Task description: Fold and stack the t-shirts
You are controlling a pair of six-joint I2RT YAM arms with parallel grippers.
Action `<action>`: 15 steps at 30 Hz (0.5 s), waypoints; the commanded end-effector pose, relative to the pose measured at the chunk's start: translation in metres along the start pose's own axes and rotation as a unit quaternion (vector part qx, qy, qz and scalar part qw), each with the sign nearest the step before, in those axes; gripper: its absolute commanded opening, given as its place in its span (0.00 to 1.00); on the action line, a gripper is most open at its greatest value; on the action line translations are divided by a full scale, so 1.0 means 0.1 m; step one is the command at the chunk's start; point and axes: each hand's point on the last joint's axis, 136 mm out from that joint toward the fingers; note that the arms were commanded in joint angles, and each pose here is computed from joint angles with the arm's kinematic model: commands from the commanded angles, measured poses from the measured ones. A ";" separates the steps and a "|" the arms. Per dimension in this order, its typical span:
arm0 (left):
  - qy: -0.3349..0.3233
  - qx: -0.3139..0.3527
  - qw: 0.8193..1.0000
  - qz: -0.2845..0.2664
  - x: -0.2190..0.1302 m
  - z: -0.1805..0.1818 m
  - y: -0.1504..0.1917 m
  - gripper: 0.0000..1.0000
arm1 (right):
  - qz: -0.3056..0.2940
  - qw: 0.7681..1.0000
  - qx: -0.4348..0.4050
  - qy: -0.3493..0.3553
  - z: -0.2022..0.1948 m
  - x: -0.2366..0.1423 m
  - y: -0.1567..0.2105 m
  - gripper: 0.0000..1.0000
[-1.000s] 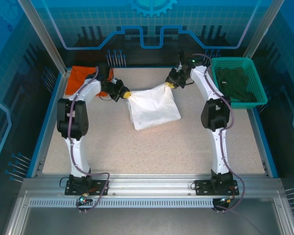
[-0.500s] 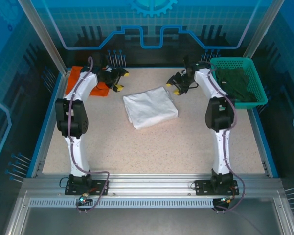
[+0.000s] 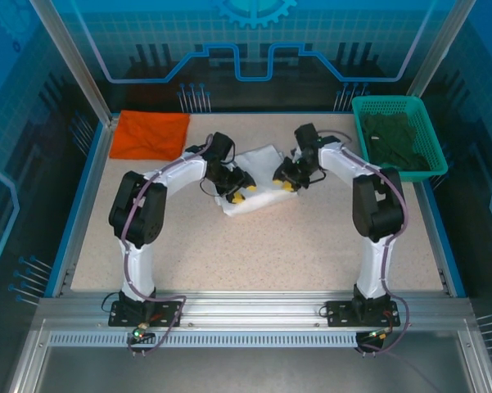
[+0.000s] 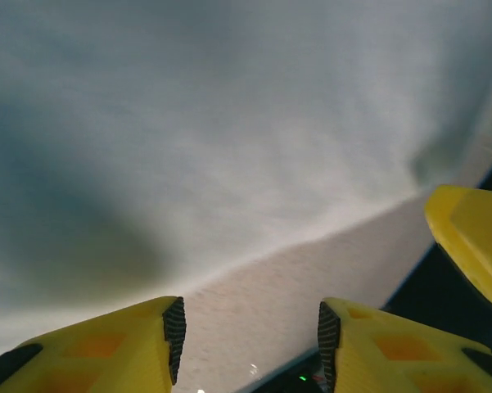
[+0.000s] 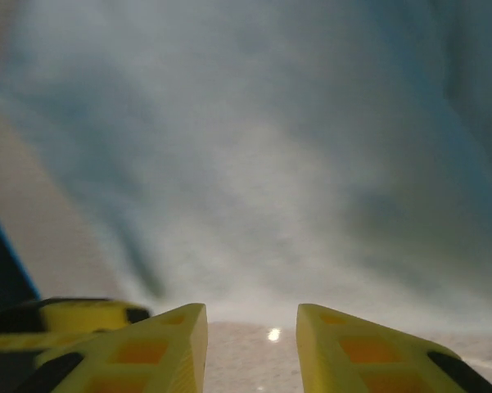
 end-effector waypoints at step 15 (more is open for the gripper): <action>-0.121 0.076 0.988 0.058 -0.13 1.17 1.04 0.50 | 0.026 0.999 0.036 0.026 -0.81 0.04 1.75 0.46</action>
Point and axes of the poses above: each hand's point on the last joint's axis, 136 mm out from that joint toward the fingers, its own x axis out along the fingers, its own z axis along the line the jaws close on, y = z × x, and after that the axes turned 3 degrees about -x, right-handed
